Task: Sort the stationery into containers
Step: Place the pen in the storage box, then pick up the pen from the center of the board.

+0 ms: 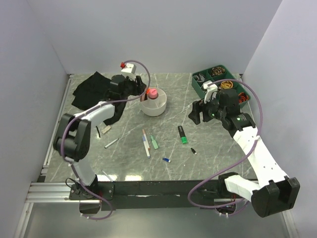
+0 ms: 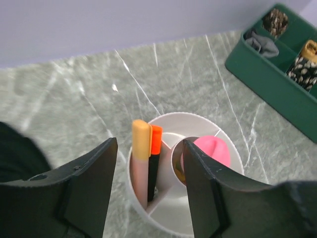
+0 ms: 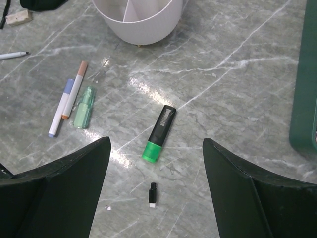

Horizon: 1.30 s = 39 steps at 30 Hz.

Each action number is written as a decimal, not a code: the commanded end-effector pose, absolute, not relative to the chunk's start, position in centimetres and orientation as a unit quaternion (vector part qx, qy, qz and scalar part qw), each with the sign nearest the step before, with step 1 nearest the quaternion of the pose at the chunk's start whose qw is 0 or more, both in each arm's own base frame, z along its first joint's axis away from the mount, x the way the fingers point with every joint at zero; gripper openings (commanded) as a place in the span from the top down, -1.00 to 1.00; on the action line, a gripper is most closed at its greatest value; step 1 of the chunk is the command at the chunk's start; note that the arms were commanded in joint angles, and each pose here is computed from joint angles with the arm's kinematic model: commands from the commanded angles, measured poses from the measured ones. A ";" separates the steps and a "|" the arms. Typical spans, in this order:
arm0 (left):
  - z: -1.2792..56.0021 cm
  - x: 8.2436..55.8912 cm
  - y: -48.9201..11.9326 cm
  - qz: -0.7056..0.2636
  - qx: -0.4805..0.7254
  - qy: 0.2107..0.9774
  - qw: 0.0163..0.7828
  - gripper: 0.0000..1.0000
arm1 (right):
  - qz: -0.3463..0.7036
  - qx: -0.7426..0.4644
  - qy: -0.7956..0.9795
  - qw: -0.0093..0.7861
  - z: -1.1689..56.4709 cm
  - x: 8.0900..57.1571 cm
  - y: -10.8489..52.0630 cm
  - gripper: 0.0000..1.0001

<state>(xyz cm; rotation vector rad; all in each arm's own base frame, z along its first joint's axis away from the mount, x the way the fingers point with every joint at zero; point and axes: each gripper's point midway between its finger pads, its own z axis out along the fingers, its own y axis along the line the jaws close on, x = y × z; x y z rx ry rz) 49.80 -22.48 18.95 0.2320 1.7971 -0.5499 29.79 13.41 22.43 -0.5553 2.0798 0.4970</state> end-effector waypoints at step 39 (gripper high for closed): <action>19.3 34.1 -13.3 -0.154 0.010 0.897 0.413 -0.39 | 0.169 -0.074 0.946 0.267 11.7 31.7 16.9 -0.42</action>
